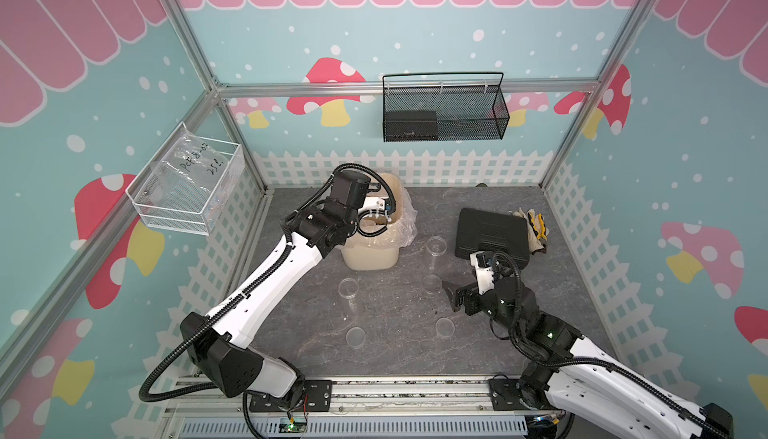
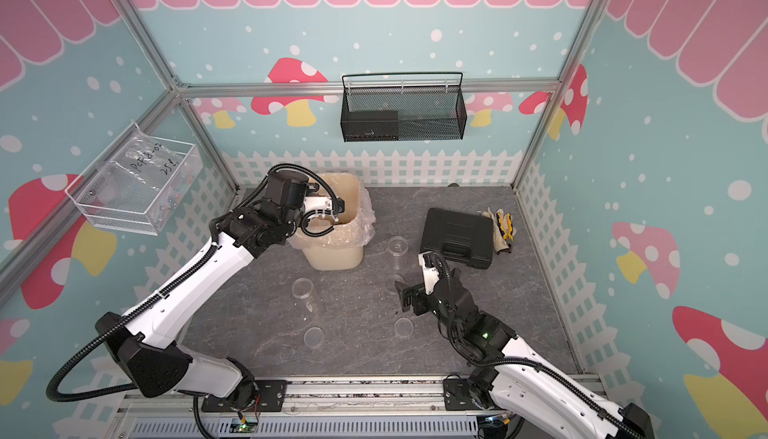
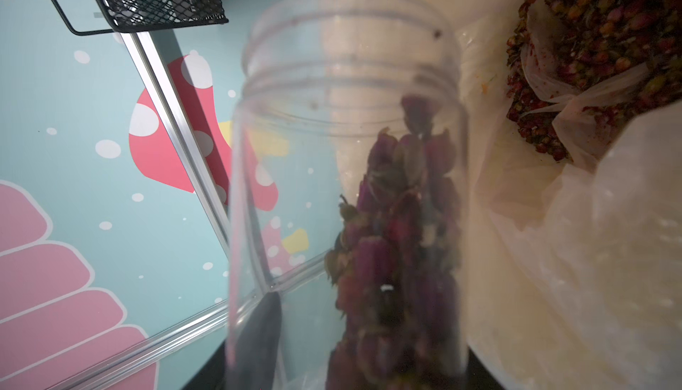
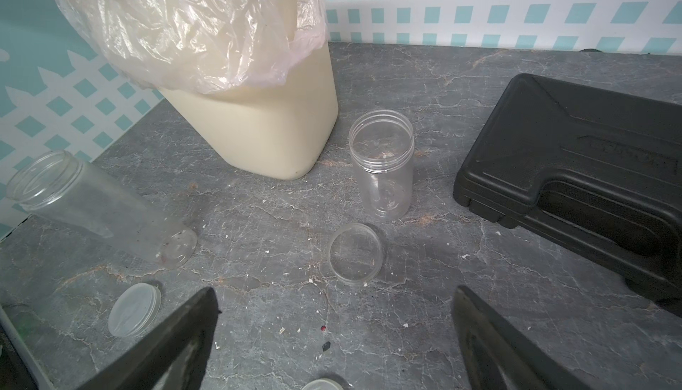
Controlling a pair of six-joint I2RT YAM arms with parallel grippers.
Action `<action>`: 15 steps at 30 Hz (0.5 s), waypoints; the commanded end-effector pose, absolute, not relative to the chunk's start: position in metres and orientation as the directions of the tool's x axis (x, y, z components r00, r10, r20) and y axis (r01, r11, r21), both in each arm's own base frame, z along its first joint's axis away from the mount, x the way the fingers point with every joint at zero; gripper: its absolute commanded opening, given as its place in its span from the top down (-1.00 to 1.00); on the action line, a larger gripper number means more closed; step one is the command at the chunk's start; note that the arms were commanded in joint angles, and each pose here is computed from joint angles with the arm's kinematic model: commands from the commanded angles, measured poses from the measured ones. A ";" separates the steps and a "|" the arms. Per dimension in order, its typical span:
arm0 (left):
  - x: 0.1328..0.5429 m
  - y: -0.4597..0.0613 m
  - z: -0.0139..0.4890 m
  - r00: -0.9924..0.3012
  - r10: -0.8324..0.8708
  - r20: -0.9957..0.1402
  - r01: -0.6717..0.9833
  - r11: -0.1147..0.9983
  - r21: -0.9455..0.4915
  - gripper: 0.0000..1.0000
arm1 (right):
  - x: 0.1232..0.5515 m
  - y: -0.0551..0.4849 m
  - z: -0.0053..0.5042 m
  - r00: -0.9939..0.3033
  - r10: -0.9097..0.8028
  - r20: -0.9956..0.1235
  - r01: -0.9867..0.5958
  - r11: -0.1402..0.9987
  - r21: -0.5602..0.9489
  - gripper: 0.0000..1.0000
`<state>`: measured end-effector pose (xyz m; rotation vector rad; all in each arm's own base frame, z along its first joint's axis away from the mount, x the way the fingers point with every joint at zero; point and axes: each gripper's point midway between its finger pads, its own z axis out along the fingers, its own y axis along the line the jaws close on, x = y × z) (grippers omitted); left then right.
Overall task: Empty the moldy dried flower tea in the jars
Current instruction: Pour the moldy dried flower tea into the trash bin.
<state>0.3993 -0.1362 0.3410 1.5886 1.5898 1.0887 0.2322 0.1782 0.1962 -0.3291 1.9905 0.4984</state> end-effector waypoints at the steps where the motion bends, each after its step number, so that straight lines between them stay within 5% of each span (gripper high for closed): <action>1: 0.402 -0.130 0.348 -0.059 0.978 0.201 0.466 -0.151 0.872 1.00 | 0.231 0.180 0.194 -0.440 -0.014 -0.898 -0.442 0.874 0.203 -0.99; 15: 0.401 -0.131 0.329 -0.015 0.959 0.283 0.538 -0.231 0.811 1.00 | 0.227 0.179 0.186 -0.450 -0.018 -0.893 -0.450 0.868 0.209 -0.99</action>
